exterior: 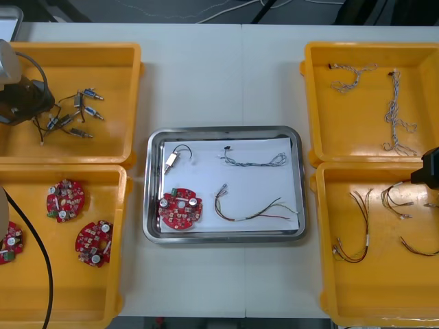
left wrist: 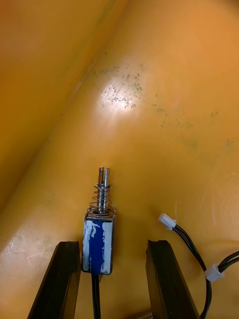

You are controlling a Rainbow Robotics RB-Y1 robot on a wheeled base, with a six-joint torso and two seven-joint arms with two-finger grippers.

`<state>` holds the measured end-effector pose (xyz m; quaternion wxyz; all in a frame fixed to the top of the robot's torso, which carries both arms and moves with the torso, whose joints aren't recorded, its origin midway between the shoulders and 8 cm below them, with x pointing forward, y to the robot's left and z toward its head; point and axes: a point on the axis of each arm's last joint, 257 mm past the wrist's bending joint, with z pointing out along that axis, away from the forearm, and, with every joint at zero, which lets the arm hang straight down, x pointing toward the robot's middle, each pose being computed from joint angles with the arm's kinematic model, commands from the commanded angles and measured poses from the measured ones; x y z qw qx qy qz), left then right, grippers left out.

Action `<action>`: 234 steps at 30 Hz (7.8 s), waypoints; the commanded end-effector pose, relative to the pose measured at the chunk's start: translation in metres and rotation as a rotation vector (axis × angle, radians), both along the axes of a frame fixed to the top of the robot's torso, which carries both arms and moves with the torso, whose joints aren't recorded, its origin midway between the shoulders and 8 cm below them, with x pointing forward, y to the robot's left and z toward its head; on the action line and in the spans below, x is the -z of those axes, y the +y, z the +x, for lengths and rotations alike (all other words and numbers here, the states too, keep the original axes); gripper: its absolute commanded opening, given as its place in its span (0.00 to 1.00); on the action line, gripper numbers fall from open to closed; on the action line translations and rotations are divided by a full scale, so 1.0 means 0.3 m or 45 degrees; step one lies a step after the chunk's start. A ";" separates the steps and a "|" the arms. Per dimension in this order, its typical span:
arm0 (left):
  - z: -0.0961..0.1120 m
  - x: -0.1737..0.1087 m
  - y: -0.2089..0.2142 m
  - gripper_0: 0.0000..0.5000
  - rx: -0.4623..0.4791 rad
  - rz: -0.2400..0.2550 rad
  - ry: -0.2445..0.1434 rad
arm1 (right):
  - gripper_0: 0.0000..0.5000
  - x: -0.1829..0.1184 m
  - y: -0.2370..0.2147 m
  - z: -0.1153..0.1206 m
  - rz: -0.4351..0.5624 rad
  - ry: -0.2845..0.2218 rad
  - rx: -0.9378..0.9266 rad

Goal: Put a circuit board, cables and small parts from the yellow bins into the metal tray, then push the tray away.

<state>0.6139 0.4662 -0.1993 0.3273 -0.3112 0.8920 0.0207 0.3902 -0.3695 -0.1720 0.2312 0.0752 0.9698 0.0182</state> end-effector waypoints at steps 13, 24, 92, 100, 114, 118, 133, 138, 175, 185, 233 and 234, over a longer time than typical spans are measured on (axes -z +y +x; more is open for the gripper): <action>0.033 -0.171 0.129 0.77 0.020 0.107 -0.077 | 1.00 -0.053 -0.045 -0.008 -0.021 -0.041 0.061; 0.038 -0.167 0.126 0.77 0.021 0.091 -0.077 | 1.00 -0.053 -0.045 -0.008 -0.021 -0.041 0.061; -0.217 -0.546 -0.268 0.00 0.295 0.080 0.083 | 1.00 -0.053 -0.045 -0.008 -0.021 -0.041 0.061; -0.209 -0.541 -0.421 0.00 0.379 0.062 0.026 | 1.00 -0.053 -0.045 -0.008 -0.021 -0.041 0.061; -0.260 -0.459 -0.764 0.00 0.586 -0.002 0.040 | 1.00 -0.053 -0.045 -0.008 -0.021 -0.041 0.061; -0.278 -0.421 -0.826 0.00 0.641 0.047 0.074 | 1.00 -0.053 -0.045 -0.008 -0.021 -0.041 0.061; -0.359 -0.287 -1.011 0.00 0.731 0.047 0.188 | 1.00 -0.053 -0.045 -0.008 -0.021 -0.041 0.061; -0.386 -0.243 -1.062 0.00 0.748 0.039 0.225 | 1.00 -0.053 -0.045 -0.008 -0.021 -0.041 0.061; -0.425 0.038 -1.316 0.00 0.896 0.091 0.142 | 1.00 -0.053 -0.045 -0.008 -0.021 -0.041 0.061; -0.429 0.100 -1.346 0.00 0.903 0.095 0.119 | 1.00 -0.053 -0.045 -0.008 -0.021 -0.041 0.061; -0.376 0.158 -1.315 0.00 0.881 0.102 0.106 | 1.00 -0.053 -0.045 -0.008 -0.021 -0.041 0.061; -0.378 0.161 -1.314 0.00 0.878 0.100 0.107 | 1.00 -0.053 -0.045 -0.008 -0.021 -0.041 0.061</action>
